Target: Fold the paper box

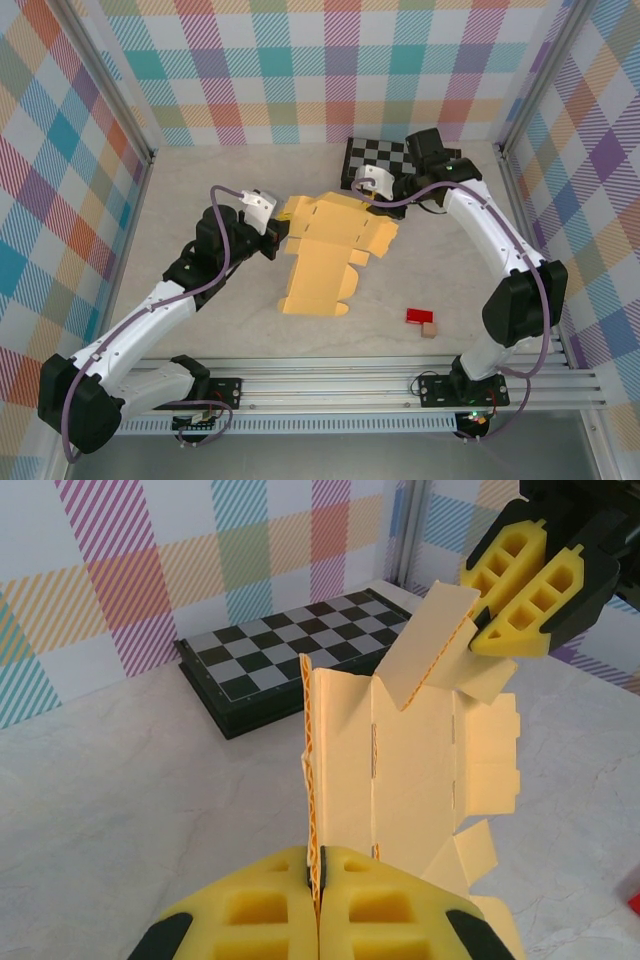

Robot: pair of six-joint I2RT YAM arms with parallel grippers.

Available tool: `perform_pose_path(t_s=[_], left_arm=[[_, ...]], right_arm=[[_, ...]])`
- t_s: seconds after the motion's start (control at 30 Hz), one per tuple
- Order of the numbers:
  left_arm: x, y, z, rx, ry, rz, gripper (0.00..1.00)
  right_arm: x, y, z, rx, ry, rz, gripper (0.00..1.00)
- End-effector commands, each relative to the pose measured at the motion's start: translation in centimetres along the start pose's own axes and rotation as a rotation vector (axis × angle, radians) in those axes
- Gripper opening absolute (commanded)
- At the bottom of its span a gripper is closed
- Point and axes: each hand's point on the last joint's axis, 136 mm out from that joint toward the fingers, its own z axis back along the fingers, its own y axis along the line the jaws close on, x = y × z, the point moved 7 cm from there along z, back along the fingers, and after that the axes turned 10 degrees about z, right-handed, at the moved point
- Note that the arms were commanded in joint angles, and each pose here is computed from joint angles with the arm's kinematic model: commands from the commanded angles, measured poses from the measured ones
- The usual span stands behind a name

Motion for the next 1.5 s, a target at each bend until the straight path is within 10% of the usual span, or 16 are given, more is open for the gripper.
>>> perform_pose_path(t_s=[0.0,0.3,0.57,0.9,1.2,1.47], left_arm=[[0.6,-0.7,0.2,-0.024,-0.059,0.001,0.0],[0.8,-0.7,-0.1,-0.026,-0.063,0.06,0.0],[2.2,3.5,2.3,0.395,-0.099,0.328,0.35],[11.2,0.0,-1.2,0.153,0.133,0.6,0.37],[6.7,0.2,-7.3,-0.022,0.384,0.094,0.38],[4.8,-1.0,-7.1,-0.173,0.294,-0.092,0.41]], right_arm=[[0.1,1.0,0.2,0.042,-0.037,-0.006,0.16],[-0.2,1.0,0.3,0.022,-0.007,-0.009,0.0],[-0.2,0.8,2.5,-0.112,0.1,0.034,0.0],[1.1,0.3,3.4,-0.214,0.21,0.105,0.0],[1.8,2.8,3.1,-0.088,0.104,0.163,0.0],[2.0,3.2,2.5,-0.022,0.057,0.155,0.0]])
